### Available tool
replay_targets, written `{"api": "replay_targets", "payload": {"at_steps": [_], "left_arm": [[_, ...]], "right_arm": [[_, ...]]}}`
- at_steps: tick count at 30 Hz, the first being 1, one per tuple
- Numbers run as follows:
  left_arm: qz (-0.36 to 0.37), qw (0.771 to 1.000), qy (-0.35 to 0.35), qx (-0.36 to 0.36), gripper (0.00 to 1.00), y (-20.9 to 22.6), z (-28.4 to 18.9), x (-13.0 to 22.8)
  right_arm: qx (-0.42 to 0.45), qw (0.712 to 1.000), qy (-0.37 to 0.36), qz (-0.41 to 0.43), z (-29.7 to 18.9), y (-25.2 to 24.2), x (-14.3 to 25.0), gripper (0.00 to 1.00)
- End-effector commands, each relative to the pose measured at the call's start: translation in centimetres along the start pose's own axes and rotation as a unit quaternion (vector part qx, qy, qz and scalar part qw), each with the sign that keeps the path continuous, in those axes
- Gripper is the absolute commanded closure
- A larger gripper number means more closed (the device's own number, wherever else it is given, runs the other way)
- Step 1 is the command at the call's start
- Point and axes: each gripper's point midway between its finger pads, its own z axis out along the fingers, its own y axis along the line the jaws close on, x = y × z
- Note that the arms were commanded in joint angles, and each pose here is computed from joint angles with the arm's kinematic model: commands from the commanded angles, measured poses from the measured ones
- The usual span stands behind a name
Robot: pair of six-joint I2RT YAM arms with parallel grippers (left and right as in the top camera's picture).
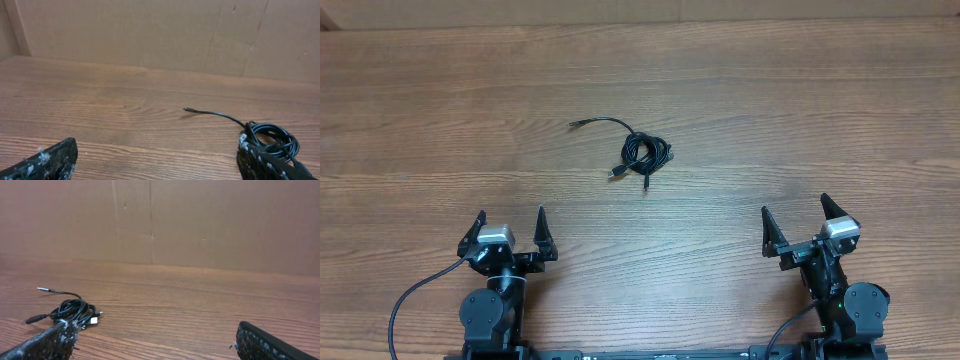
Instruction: Untangle cables
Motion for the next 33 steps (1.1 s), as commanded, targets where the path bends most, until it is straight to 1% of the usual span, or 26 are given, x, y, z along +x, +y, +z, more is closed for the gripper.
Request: {"api": "replay_targets", "payload": {"at_steps": [1,5,10,18,23,25,29,33], "left_arm": [[0.009,1.000,-0.004,0.001,0.00,0.0,0.0,-0.1],[0.009,1.000,-0.004,0.001,0.00,0.0,0.0,-0.1],[-0.017,1.000,0.000,0.023,0.00,-0.8,-0.1,0.0],[-0.018,0.999,0.001,0.028,0.00,-0.9,-0.1,0.1],[-0.018,0.996,0.008,0.082,0.00,-2.8,-0.4,-0.1],[-0.018,0.996,0.015,0.082,0.00,-2.8,-0.6,-0.3],[-0.018,0.998,0.032,0.059,0.00,-2.1,-1.1,-0.8],[-0.018,0.997,0.048,0.056,0.00,-2.1,-1.7,-1.2]], "right_arm": [[0.001,1.000,-0.002,-0.003,0.0,0.0,0.2,0.00],[0.001,1.000,-0.002,-0.003,0.0,0.0,0.2,0.00],[0.001,1.000,-0.002,-0.003,0.0,0.0,0.2,0.00],[0.001,1.000,-0.002,-0.003,0.0,0.0,0.2,0.00],[0.001,1.000,-0.002,-0.003,0.0,0.0,0.2,0.00],[0.001,1.000,-0.002,-0.003,0.0,0.0,0.2,0.00],[0.001,1.000,-0.002,-0.003,0.0,0.0,0.2,0.00],[0.001,1.000,-0.002,-0.003,0.0,0.0,0.2,0.00]]}}
